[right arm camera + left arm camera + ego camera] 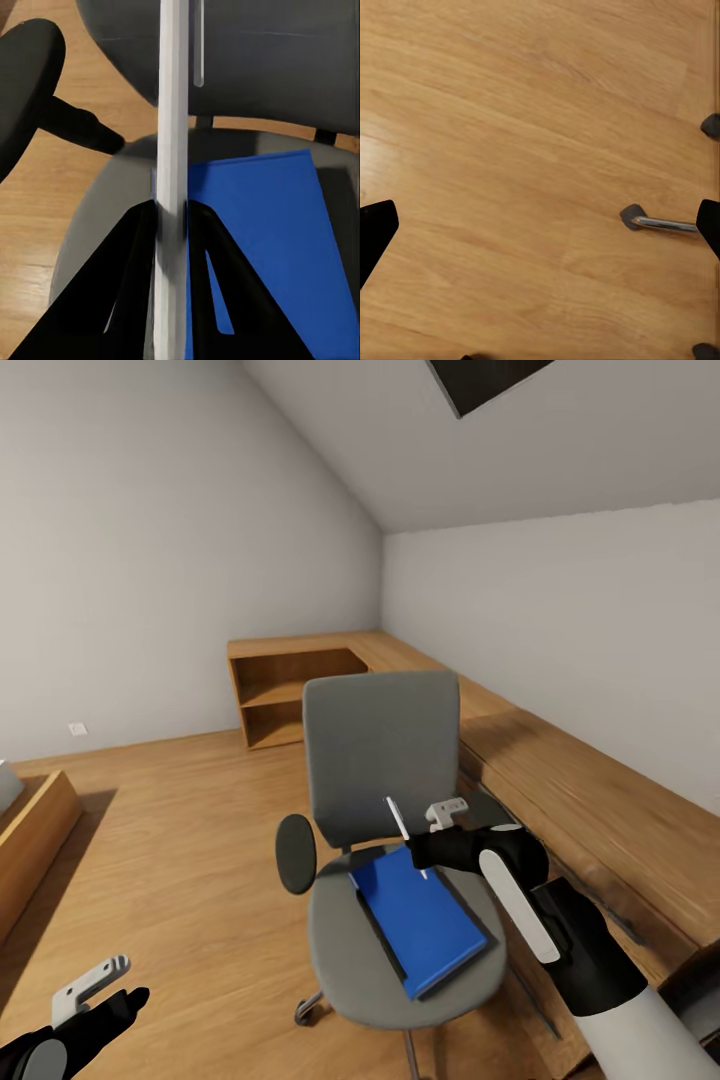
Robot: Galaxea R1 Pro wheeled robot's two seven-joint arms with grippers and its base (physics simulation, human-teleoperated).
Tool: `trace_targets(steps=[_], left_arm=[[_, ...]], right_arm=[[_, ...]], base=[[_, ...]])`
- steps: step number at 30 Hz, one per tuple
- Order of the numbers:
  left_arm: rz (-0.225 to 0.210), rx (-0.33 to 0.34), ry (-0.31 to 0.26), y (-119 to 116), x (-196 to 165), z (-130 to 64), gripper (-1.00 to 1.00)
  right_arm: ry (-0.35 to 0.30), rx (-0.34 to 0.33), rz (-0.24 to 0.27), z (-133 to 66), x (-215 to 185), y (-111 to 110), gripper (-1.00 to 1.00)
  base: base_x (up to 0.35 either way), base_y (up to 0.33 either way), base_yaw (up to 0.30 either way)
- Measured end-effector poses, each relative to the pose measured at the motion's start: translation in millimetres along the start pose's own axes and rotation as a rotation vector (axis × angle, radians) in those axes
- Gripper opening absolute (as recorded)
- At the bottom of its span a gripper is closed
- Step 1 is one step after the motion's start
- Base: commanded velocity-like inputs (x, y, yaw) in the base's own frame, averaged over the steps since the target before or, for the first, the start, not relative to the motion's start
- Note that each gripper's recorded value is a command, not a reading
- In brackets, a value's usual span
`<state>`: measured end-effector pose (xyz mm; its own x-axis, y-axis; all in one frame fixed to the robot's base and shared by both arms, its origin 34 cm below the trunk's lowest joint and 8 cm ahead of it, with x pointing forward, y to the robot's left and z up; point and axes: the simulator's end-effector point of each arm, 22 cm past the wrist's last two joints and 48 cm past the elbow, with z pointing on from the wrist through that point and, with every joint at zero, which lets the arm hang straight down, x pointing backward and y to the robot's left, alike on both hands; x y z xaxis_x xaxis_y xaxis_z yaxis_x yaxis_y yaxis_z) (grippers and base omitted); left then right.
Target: In the bedroom, organize the workspace by keeping the computer under the desk, ensuring the monitor is on the desk, placing the keyboard on the desk next to the monitor, placing the mouse on the desk next to the keyboard, moving the folder from the swivel chair onto the desk next to the mouse, stacking the notebook on top of the folder with the pen on top of the notebook, and positioning the swivel chair next to the desk.
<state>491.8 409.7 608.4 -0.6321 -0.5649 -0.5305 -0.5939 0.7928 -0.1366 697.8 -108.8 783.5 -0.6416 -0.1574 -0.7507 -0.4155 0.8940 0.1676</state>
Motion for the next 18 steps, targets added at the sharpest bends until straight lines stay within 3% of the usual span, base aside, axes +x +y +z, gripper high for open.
trace_targets(steps=[5, 10, 15, 18], left_arm=[[-0.001, 0.003, -0.003, -2, -7, -8.3, 1.00], [-0.002, 0.002, -0.006, -3, -15, -16.1, 1.00], [-0.062, -0.039, -0.014, 22, -24, -22.7, 1.00], [-0.081, -0.071, 0.010, 34, -11, -12.7, 1.00]], right_arm=[[-0.020, 0.001, 0.000, -6.8, -13, 1, -1.00], [-0.023, 0.001, -0.001, -12.4, -22, 2, -1.00], [-0.031, 0.004, -0.003, -19.3, -32, 2, -1.00], [-0.050, 0.012, 0.006, -24.3, -42, -1, -1.00]], base=[[-0.237, 0.128, -0.206], [-0.279, 0.159, -0.049], [-0.278, 0.180, -0.002], [-0.145, 0.105, 0.000]])
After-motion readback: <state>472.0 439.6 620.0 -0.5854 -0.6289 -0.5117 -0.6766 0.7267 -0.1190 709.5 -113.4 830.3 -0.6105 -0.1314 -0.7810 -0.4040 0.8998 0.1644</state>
